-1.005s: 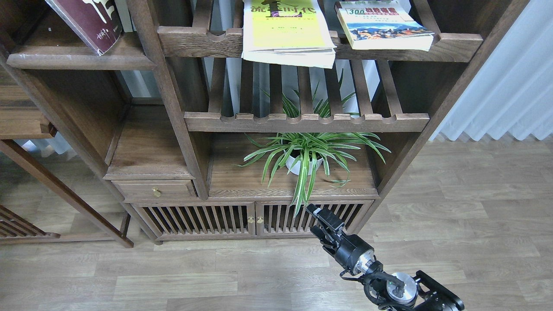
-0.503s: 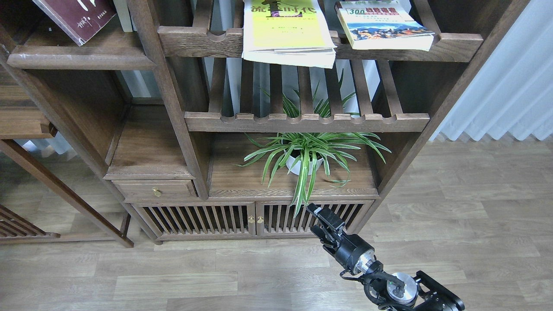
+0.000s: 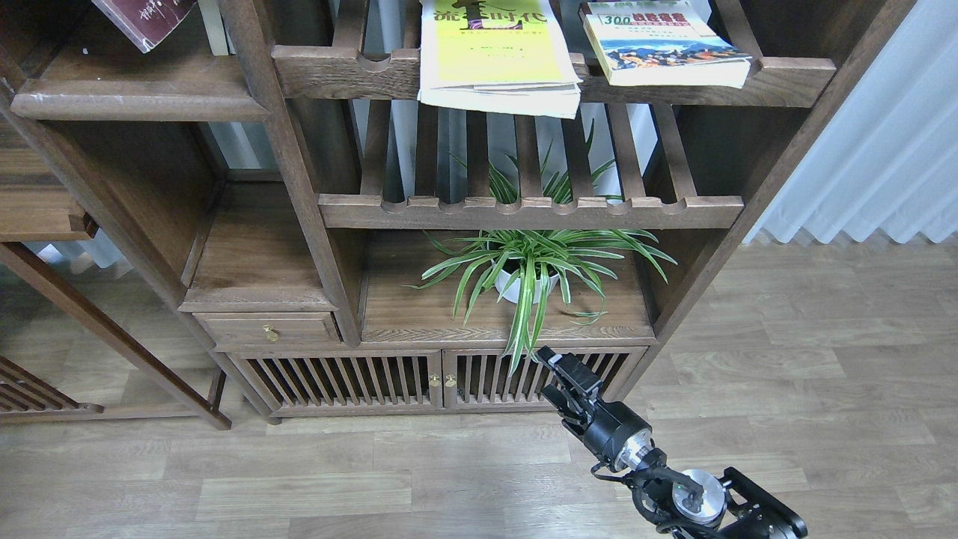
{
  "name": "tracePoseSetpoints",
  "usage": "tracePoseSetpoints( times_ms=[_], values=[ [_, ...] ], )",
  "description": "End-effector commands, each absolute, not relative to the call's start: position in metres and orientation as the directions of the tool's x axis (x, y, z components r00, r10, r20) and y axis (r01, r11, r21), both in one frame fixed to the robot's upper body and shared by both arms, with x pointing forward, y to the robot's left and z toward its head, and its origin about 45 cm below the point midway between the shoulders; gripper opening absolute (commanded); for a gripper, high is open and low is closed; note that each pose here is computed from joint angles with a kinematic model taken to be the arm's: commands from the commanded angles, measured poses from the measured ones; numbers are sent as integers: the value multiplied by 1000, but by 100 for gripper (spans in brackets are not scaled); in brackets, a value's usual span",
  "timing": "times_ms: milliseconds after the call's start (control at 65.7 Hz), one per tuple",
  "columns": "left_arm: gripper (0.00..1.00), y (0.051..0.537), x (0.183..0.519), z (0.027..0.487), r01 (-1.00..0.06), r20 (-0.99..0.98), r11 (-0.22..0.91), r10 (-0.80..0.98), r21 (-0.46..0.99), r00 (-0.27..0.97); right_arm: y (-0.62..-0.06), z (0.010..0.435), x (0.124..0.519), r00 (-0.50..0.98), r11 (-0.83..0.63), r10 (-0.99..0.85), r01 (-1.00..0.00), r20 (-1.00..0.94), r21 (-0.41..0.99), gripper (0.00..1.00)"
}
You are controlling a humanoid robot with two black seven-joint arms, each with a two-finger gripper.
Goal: Organize books on shelf
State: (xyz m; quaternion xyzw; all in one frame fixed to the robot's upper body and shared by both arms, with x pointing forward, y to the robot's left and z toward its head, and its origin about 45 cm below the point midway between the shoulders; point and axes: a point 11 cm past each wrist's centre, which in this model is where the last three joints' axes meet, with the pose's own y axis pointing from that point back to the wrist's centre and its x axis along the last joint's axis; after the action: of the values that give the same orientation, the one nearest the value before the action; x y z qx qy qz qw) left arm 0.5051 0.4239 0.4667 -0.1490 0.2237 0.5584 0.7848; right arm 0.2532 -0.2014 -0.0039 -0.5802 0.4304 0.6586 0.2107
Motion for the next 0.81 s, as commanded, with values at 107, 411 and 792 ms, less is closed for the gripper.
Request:
tracePoseSetpoints(
  times_ms=[107,411,792],
  values=[
    [4,441,502,458,-956,-507,287,832,51,223,-200,-2,255,-232,-544,-220,-777,-947,317,99],
    [7,440,502,453,-955,-503,289,836,66,218,-200,-2,255,-232,-545,-221,-776,-947,317,99],
    [99,422,506,455,-940,-454,327,855,98,251,-201,-3,254,-234,-543,-220,-777,-947,318,99]
  ],
)
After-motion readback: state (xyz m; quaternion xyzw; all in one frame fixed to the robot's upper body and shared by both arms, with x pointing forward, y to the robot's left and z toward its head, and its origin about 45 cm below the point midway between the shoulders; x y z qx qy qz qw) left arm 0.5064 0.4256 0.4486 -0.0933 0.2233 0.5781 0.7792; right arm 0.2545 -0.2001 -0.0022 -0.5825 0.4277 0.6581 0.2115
